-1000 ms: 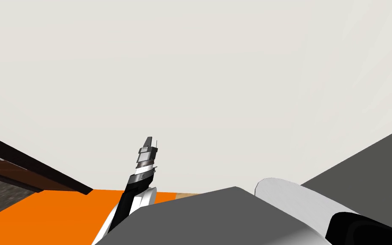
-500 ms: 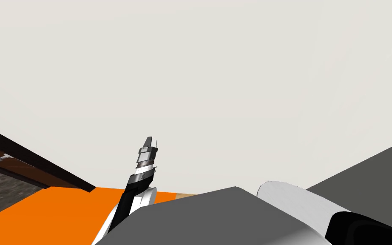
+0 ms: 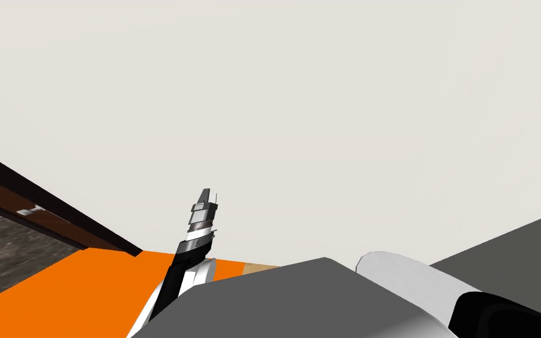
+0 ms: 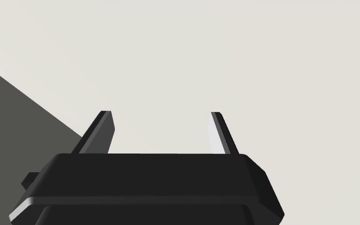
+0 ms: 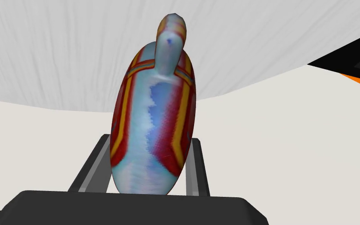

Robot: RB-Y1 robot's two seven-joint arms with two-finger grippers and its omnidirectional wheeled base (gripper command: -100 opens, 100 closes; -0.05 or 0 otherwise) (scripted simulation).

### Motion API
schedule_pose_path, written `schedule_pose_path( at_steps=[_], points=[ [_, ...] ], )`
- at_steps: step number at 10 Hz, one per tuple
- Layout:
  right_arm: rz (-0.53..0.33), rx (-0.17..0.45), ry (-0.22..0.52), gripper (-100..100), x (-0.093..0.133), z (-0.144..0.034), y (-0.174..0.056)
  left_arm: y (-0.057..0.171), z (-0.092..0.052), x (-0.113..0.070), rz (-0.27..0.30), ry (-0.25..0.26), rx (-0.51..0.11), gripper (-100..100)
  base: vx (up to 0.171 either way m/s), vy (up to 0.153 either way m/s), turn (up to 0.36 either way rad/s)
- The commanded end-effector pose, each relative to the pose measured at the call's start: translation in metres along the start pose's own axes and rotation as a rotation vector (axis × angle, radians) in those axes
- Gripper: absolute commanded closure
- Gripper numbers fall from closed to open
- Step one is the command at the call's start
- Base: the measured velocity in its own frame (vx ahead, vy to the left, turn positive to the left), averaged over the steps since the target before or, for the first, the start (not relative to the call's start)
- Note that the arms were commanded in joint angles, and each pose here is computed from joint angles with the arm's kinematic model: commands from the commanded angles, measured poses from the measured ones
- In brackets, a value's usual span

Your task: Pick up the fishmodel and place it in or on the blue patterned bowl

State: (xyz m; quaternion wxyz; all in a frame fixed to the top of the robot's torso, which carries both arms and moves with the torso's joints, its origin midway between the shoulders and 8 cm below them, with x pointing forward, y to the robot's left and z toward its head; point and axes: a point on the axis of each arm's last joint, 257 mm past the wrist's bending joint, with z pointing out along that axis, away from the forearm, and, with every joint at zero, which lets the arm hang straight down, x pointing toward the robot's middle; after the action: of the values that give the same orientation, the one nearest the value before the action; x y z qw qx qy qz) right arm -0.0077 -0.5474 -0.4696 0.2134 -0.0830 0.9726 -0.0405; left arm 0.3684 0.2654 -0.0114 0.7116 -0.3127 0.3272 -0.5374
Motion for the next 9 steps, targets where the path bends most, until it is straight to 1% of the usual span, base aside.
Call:
schedule_pose_path(
  at_steps=[1, 2, 3, 4, 5, 6, 7, 9],
  points=[
    [0.005, 0.004, 0.021, 100, 0.008, -0.011, -0.008, 0.000, 0.000, 0.000, 0.000, 0.000, 0.000, 0, -0.136, 0.044, 0.040],
    [0.011, 0.019, 0.044, 100, 0.019, -0.021, -0.018, 0.000, 0.000, 0.000, 0.000, 0.000, 0.000, 0, -0.164, 0.057, 0.022],
    [0.015, 0.029, 0.056, 100, 0.024, -0.027, -0.023, 0.000, 0.000, 0.000, 0.000, 0.000, 0.000, 0, -0.189, 0.058, 0.009],
    [0.024, 0.052, 0.084, 100, 0.037, -0.040, -0.036, 0.000, 0.000, 0.000, 0.000, 0.000, 0.000, 0, -0.223, 0.046, 0.028],
    [0.024, 0.052, 0.084, 100, 0.037, -0.040, -0.036, 0.000, 0.000, 0.000, 0.000, 0.000, 0.000, 0, -0.163, 0.028, -0.009],
    [0.034, 0.079, 0.113, 100, 0.051, -0.054, -0.049, 0.000, 0.000, 0.000, 0.000, 0.000, 0.000, 0, -0.156, 0.039, 0.028],
    [0.034, 0.079, 0.113, 100, 0.051, -0.054, -0.049, 0.000, 0.000, 0.000, 0.000, 0.000, 0.000, 0, -0.107, 0.019, 0.012],
    [0.043, 0.107, 0.143, 100, 0.065, -0.070, -0.062, 0.000, 0.000, 0.000, 0.000, 0.000, 0.000, 0, -0.087, 0.005, 0.011]
  ],
)
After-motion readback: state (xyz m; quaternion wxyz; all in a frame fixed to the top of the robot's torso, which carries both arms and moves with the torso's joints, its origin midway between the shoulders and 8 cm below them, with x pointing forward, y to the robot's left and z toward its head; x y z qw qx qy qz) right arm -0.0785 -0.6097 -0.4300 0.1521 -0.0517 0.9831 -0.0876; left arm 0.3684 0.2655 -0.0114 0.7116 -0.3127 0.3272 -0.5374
